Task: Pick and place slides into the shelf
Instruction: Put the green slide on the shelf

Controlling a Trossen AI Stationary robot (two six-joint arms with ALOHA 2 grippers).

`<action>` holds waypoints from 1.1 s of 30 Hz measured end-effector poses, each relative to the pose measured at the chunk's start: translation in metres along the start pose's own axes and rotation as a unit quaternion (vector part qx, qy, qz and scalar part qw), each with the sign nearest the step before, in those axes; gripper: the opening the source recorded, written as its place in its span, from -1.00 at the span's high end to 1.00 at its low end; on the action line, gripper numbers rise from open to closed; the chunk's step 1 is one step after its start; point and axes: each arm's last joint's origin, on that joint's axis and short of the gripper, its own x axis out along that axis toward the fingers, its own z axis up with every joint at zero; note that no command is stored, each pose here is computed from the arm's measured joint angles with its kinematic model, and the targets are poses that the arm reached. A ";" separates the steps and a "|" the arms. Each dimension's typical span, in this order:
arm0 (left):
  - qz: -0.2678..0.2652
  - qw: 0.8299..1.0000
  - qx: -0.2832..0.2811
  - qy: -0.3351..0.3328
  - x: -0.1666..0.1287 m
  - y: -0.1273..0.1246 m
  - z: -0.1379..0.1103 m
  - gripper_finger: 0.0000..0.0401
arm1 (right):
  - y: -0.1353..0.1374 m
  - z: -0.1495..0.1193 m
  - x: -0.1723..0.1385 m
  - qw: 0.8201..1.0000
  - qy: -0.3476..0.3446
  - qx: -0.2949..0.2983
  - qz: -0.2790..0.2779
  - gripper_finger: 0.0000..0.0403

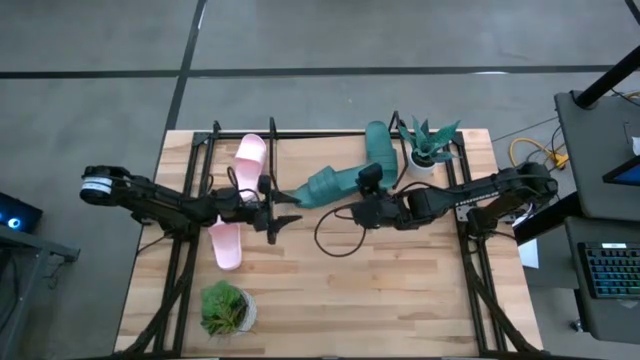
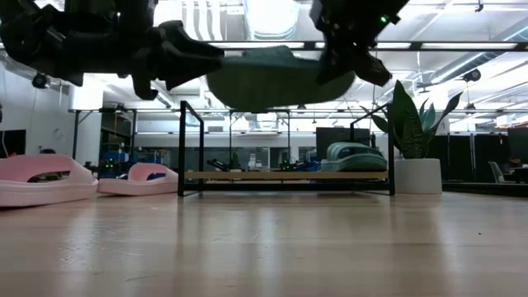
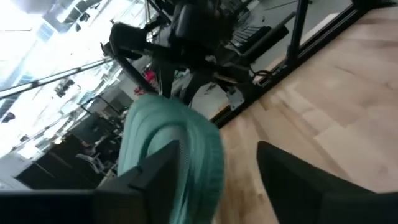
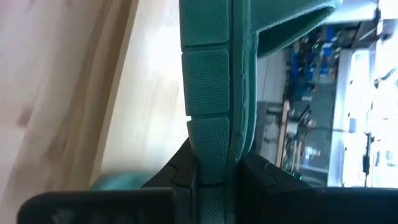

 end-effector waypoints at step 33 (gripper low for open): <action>-0.026 0.999 0.017 0.036 0.009 -0.003 0.003 -0.21 | 0.026 0.005 -0.003 0.993 -0.095 0.012 0.070 0.75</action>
